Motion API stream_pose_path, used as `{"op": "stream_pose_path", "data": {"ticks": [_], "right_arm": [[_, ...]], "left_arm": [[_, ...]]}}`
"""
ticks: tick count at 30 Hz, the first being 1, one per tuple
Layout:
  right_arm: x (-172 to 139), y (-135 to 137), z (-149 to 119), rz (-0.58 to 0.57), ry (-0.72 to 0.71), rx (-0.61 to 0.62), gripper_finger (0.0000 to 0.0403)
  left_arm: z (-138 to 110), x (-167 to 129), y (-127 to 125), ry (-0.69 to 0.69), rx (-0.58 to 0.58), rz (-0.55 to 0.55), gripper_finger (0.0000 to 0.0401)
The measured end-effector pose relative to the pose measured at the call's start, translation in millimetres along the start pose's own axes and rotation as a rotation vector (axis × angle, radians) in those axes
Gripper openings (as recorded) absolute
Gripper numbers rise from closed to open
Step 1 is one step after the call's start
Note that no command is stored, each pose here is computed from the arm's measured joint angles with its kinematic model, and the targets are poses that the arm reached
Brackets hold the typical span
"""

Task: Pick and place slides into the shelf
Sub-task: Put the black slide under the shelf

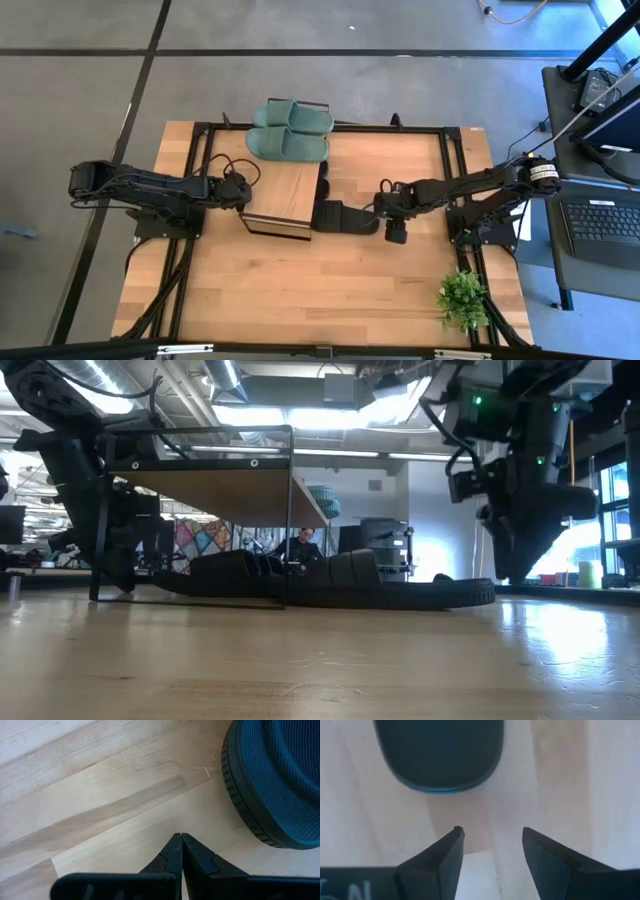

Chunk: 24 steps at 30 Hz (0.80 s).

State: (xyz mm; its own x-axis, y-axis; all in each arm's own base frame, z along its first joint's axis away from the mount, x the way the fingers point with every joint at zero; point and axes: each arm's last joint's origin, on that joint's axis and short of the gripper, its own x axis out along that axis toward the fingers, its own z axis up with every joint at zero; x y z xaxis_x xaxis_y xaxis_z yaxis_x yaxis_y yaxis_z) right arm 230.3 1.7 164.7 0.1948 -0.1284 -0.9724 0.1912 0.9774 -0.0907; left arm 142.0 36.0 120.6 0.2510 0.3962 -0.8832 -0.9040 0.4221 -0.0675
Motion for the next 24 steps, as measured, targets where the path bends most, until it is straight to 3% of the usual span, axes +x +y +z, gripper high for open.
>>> {"op": "stream_pose_path", "data": {"ticks": [6,13,19,24], "right_arm": [[6.4,-2.2,3.7,0.129,-0.06,-0.029,0.0202],[8.4,-0.8,12.7,0.143,-0.14,-0.049,0.0202],[23.0,-1.3,14.9,0.14,-0.095,-0.049,0.0202],[27.3,-3.6,23.5,0.131,-0.149,-0.066,0.0202]], "left_arm": [[-0.1,0.1,0.1,0.002,-0.001,-0.001,0.0],[-0.3,0.2,0.2,0.003,-0.002,-0.001,0.0],[-0.4,0.3,0.2,0.004,0.0,-0.001,0.0],[-0.5,0.3,0.3,0.004,0.0,-0.001,0.0]]}}
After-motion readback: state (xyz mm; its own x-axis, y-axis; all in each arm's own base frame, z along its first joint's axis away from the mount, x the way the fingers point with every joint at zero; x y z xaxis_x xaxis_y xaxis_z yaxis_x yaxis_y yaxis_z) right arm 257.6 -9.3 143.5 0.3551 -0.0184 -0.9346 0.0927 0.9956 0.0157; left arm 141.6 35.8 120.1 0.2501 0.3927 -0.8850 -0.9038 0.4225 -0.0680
